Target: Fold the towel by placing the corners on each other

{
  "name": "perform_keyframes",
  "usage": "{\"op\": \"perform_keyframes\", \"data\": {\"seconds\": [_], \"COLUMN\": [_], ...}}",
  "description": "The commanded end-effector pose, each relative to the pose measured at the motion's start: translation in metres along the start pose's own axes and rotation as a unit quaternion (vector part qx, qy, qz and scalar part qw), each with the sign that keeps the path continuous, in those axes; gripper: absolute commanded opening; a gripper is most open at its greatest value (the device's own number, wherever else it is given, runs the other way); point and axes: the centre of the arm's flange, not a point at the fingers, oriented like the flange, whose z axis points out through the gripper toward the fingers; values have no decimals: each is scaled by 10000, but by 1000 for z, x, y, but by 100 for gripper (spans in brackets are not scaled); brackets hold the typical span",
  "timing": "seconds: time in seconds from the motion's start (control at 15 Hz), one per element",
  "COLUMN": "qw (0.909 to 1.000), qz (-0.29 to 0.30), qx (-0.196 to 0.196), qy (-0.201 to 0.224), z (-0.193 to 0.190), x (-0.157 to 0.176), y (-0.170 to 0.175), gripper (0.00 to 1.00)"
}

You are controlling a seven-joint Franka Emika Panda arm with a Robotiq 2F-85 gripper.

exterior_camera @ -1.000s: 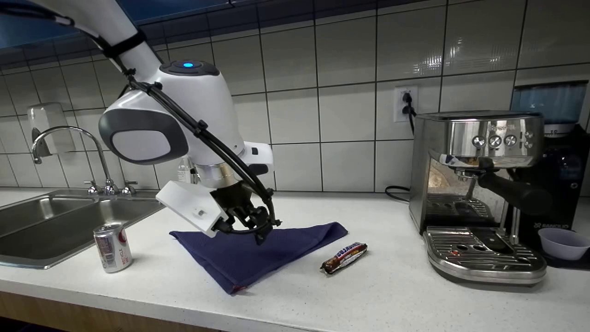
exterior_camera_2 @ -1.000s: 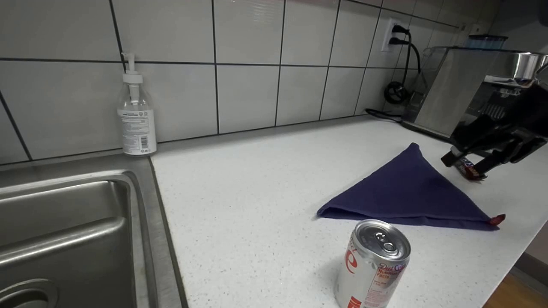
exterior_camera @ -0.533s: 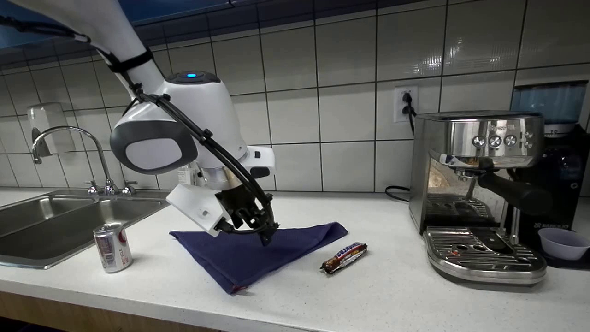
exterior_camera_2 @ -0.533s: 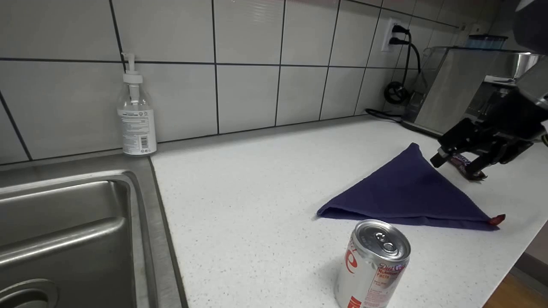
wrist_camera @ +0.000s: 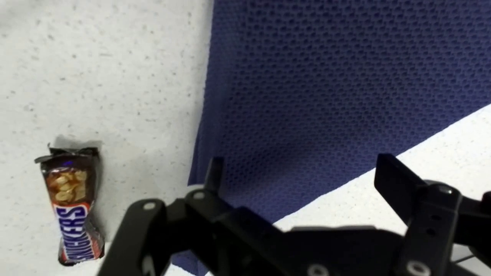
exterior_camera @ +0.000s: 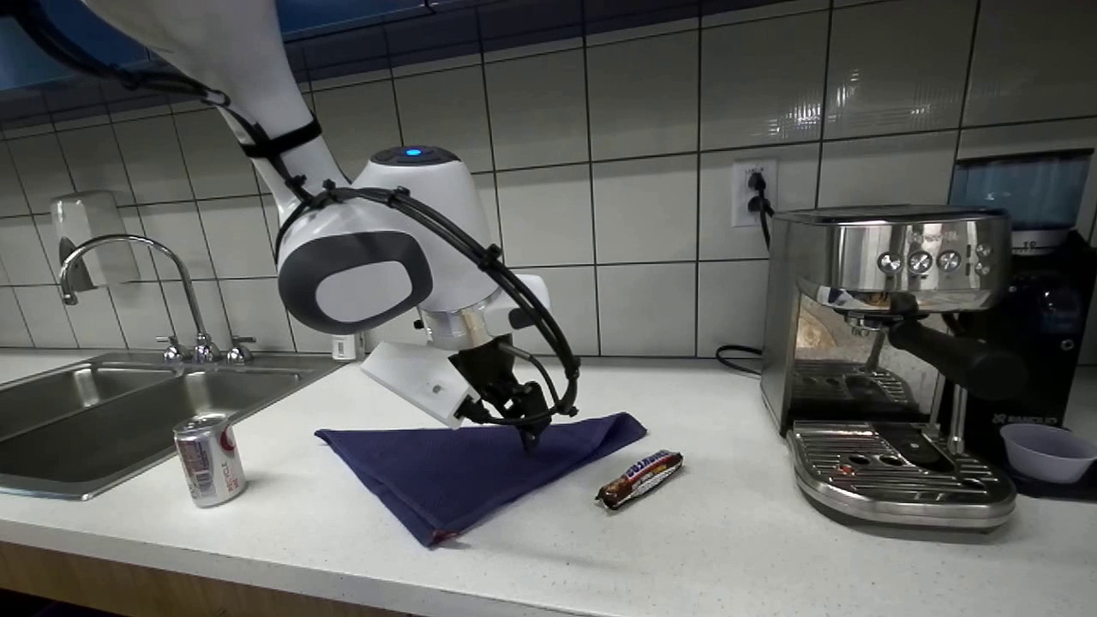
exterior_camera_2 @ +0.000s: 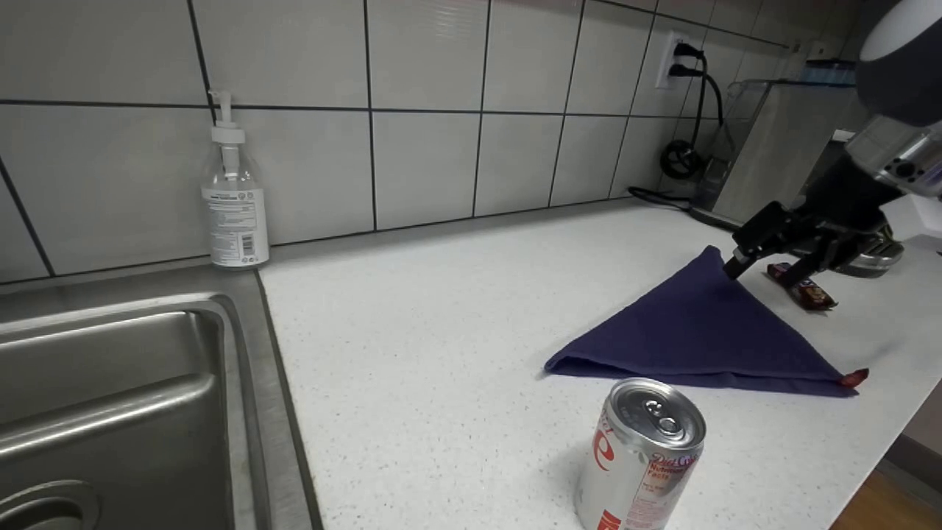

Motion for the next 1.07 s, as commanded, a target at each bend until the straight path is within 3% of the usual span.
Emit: {"op": "perform_keyframes", "data": {"seconds": [0.0, 1.0], "qw": [10000, 9995], "qz": [58, 240], "qx": [-50, -101], "qy": [63, 166], "z": [8, 37], "x": [45, 120], "y": [2, 26], "gripper": [100, 100]}}
